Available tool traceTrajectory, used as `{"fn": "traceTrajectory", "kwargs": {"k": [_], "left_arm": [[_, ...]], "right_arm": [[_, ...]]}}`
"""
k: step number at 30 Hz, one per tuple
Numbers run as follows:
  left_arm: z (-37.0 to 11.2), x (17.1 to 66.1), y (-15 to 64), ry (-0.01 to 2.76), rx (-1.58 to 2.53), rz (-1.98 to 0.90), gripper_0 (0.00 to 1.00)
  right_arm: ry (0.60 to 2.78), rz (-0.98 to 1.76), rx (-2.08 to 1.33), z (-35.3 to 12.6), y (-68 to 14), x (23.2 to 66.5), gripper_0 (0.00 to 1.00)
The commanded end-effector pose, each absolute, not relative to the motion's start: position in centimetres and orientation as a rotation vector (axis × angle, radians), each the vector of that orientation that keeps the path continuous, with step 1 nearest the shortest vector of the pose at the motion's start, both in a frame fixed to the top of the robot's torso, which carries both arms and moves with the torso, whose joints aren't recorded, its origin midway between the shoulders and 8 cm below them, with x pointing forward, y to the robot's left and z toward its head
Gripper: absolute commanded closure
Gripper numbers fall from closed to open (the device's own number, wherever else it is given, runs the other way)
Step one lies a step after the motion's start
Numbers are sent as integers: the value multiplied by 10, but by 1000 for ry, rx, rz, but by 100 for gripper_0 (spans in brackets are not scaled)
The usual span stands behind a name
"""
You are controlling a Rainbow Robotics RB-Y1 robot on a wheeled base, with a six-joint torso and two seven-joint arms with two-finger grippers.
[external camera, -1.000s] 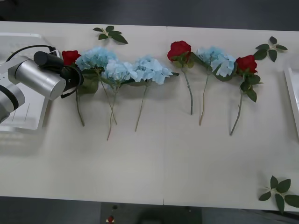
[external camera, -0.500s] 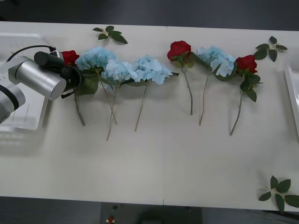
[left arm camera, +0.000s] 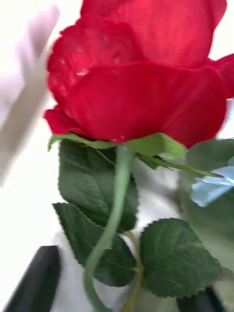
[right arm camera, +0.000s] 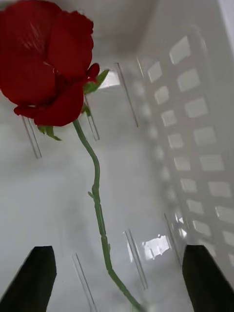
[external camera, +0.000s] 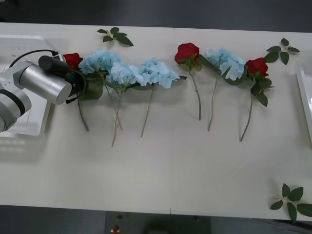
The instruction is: Put the red flowers into the right box and the blue flowers into the left box
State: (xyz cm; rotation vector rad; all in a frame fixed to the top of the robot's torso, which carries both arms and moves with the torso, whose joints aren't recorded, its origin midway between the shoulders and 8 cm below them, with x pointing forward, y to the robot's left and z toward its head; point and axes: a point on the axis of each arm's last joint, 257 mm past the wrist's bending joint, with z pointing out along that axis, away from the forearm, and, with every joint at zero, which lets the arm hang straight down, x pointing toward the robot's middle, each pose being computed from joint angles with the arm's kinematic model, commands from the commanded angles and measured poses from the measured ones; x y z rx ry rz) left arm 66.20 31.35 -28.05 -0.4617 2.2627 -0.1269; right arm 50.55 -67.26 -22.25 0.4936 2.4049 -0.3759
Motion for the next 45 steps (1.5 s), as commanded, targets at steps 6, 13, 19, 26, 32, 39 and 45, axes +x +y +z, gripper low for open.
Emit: {"fn": "traceTrajectory", "kwargs": {"k": [6,13,19,26,32,39,45], "left_arm": [[-295,655,312,2293,-417,-94,100],[-292,656,308,2292,-409,-102,100],[-265,650,312,2317,-350,-65,100],[-220,626,317,2383,-269,-53,100],[-187,594,320,2490,-153,-88,100],[-126,580,313,2522,-5,-227,100],[-71,574,275,2377,257,-452,100]], "right_arm": [[2493,-164,434,-143,-624,504,22],[2513,42,471,-114,-568,505,22],[2541,98,505,-122,-524,511,22],[2567,135,559,-169,-467,524,22],[2542,158,602,-204,-428,543,22],[2504,159,581,-227,-395,562,22],[2476,237,572,-237,-365,575,22]]}}
